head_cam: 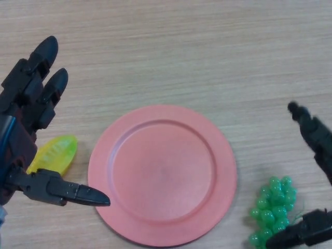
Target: Pick up the green grapes and place it on the plate
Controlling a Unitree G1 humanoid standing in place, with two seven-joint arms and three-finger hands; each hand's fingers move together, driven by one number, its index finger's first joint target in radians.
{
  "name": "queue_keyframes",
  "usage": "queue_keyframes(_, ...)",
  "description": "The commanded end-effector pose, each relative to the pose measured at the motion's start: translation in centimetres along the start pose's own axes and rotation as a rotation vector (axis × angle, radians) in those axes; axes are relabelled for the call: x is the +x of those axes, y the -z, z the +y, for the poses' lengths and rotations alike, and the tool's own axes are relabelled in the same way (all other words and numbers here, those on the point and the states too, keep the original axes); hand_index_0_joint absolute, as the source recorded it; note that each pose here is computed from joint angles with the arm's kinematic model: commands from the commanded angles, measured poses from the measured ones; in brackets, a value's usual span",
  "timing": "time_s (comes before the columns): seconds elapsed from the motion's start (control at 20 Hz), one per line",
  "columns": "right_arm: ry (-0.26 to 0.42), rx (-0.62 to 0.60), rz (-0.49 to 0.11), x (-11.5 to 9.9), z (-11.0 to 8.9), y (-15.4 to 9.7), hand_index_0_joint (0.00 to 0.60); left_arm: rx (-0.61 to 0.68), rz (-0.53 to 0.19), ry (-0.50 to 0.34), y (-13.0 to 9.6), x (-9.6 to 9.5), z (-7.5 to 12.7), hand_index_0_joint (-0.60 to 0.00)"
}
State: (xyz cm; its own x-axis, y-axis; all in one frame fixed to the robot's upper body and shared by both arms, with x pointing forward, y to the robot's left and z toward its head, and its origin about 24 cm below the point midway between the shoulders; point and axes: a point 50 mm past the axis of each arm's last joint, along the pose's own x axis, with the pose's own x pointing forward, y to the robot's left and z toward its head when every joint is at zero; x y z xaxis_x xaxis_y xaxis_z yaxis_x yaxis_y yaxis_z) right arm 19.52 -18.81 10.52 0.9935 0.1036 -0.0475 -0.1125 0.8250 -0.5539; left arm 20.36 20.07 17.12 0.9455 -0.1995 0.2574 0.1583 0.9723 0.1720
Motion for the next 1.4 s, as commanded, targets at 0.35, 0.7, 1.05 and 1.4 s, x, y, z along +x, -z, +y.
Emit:
queue_keyframes(0.35,0.162,-0.130,-0.101,1.3,0.2,1.9,0.000,0.137,-0.196,0.027,-3.6,0.0,-0.2,0.000)
queue_keyframes(0.7,0.179,-0.107,-0.105,2.3,2.5,3.4,0.000,0.119,-0.213,0.028,-3.4,-0.4,-0.6,0.000)
queue_keyframes(1.05,0.145,-0.174,-0.042,2.4,3.4,5.3,0.600,0.109,-0.203,0.011,-3.2,-0.6,-0.3,0.000)
queue_keyframes(1.4,0.140,-0.108,-0.081,2.6,1.6,2.8,0.600,0.111,-0.209,0.013,-3.0,-0.7,-0.4,0.000)
